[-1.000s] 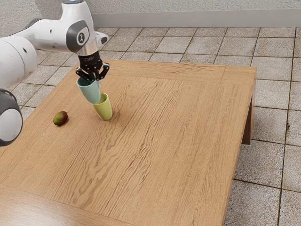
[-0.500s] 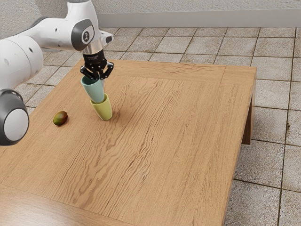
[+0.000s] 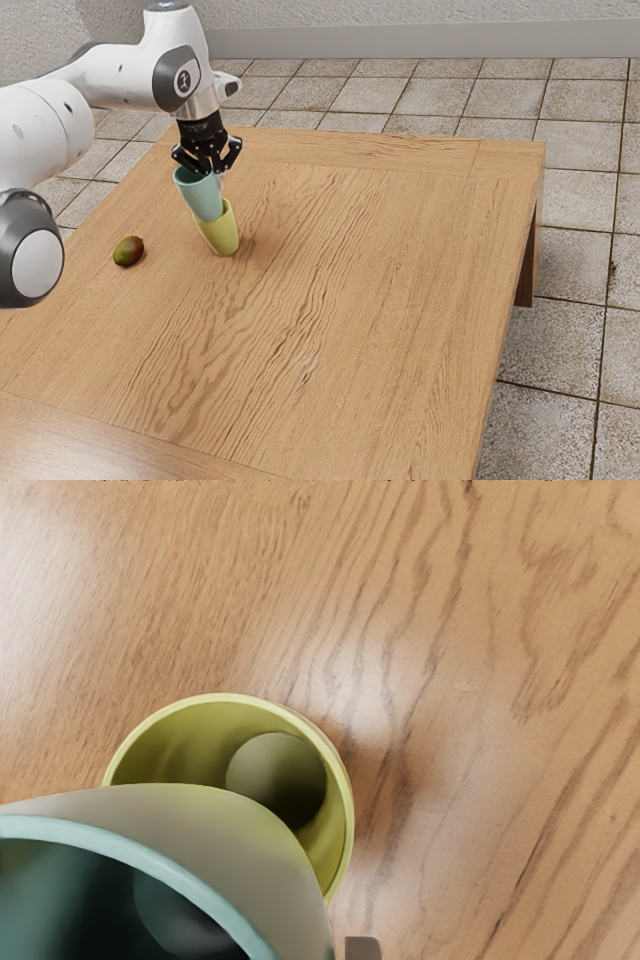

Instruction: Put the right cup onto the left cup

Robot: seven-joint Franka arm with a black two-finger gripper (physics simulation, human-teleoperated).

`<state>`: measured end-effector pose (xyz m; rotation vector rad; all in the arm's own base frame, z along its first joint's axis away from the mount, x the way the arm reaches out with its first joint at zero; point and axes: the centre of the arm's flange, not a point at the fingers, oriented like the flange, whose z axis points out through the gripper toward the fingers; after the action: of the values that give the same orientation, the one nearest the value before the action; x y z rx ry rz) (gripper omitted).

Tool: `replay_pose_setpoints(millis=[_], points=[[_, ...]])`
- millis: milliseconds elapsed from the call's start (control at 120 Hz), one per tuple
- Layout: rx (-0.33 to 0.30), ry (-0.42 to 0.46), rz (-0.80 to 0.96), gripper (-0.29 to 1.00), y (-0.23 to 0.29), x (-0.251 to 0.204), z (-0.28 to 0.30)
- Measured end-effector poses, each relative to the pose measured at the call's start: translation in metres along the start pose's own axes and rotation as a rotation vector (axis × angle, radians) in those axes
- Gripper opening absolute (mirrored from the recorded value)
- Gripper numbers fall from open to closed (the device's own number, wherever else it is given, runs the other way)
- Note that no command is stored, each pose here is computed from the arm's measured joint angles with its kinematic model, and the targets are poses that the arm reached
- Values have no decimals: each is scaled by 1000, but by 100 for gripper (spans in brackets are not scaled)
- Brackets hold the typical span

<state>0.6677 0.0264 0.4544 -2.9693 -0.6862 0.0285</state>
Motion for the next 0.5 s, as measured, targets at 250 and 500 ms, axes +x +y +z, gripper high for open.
replay_pose_setpoints(millis=[250,500], points=[[5,14,-3,-8,-2,11,1],[9,-1,-1,-8,1,18,16]])
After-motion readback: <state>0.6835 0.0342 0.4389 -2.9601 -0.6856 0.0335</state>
